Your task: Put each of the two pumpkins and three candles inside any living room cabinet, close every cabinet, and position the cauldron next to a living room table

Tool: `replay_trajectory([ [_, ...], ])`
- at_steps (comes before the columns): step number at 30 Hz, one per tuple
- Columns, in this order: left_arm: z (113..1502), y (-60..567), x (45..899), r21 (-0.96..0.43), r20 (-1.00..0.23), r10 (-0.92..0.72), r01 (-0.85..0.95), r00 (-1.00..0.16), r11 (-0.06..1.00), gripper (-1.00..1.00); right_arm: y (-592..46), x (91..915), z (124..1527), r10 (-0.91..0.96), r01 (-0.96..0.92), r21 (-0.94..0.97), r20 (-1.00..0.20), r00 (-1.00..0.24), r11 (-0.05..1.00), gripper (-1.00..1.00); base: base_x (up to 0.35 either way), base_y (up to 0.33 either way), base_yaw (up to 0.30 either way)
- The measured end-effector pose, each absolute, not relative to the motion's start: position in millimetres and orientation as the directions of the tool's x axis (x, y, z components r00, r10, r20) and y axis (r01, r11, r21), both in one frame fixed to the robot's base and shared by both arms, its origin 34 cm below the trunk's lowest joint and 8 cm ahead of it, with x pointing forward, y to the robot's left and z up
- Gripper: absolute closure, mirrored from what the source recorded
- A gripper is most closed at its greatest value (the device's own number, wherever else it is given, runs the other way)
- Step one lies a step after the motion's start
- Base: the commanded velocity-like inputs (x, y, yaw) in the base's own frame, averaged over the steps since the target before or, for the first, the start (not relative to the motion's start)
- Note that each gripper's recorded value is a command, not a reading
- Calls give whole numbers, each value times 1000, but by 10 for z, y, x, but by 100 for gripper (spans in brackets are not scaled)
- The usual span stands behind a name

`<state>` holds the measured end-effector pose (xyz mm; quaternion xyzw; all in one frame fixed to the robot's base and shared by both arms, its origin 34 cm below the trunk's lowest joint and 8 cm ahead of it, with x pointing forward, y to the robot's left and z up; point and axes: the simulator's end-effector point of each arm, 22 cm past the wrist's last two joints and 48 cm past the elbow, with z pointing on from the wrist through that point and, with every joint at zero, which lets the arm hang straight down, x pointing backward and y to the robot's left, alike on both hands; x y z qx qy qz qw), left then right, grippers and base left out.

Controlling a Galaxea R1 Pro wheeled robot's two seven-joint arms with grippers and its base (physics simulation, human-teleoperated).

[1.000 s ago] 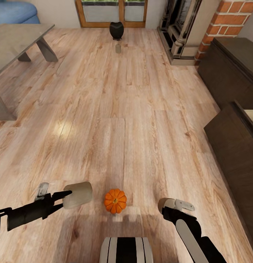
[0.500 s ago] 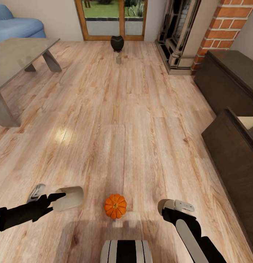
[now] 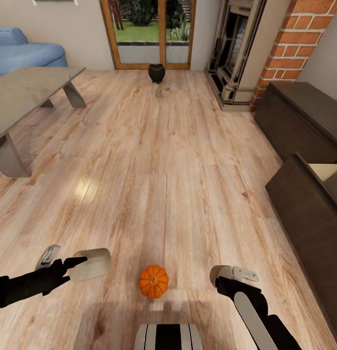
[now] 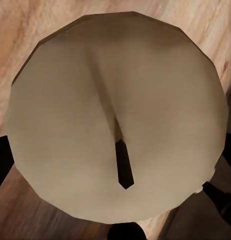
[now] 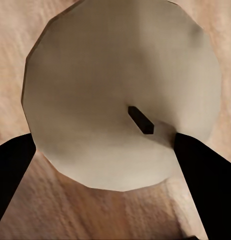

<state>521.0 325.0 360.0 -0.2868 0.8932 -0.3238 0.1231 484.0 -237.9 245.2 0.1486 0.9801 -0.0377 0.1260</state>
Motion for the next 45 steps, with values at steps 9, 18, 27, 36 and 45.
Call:
replay_trajectory([
  [9,3684,3364,5219,-612,-97,-572,-404,-814,680,100,-2377,4928,2608,282,302,-25,-291,-914,953,100,0,0,-206],
  [18,3853,3537,5262,-583,-158,-554,-375,-818,720,100,-2382,5019,2773,281,302,-17,-327,-903,953,100,0,0,-126],
  [27,3897,3952,5210,-453,-217,-562,-427,-798,782,100,-2384,5093,2931,280,303,-7,-358,-891,953,100,0,0,-2],
  [36,4049,4045,5227,-442,-246,-577,-440,-779,782,100,-2376,5170,3101,280,302,7,-391,-877,953,100,0,0,0],
  [45,4098,4293,5136,-334,-287,-569,-476,-771,814,100,-2377,5241,3275,280,302,18,-424,-861,953,100,0,0,0],
])
